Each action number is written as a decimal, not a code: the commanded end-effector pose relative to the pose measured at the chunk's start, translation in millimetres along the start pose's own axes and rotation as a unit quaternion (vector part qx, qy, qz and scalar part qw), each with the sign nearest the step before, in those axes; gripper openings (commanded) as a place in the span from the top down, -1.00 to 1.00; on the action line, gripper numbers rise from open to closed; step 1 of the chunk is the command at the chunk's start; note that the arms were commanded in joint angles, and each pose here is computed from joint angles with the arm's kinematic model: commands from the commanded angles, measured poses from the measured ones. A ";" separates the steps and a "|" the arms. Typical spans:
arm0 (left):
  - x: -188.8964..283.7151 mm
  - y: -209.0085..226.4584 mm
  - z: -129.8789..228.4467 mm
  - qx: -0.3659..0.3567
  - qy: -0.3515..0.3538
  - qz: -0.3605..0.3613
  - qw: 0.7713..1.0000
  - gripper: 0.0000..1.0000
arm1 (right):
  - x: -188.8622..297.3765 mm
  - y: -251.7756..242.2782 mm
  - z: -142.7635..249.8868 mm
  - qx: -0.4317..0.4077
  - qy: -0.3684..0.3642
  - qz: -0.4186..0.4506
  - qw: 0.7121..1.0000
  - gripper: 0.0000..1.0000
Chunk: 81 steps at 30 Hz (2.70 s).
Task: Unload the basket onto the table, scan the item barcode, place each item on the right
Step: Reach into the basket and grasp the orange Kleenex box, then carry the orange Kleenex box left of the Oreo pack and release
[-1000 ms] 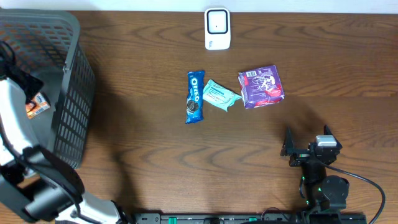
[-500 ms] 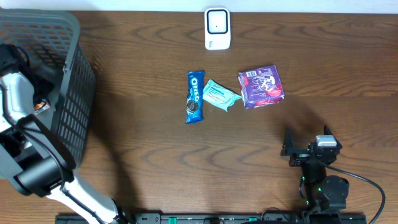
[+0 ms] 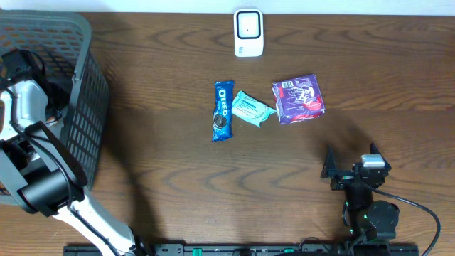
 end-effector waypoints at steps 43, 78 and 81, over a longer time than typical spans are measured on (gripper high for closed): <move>358.6 -57.6 11.8 -0.053 -0.260 0.421 0.867 0.86 | 0.0 -0.5 1.2 0.006 0.002 0.003 1.000 -0.99; 223.6 -231.9 255.5 -0.586 -0.020 0.269 0.764 -0.21 | 0.0 -0.5 1.2 0.006 0.002 0.003 1.000 -0.99; 231.5 -229.1 252.6 -0.561 -0.020 0.275 0.780 -0.64 | 0.0 -0.5 1.2 0.006 0.002 0.003 1.000 -0.99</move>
Point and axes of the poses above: each gripper's point midway between its finger pads, its own x axis back along the fingers, its own y axis along the line the jaws close on, z = x × y, the point moved 4 cm from there along x, back along the fingers, and after that the axes turned 1 degree about -x, right-handed, at the moved point
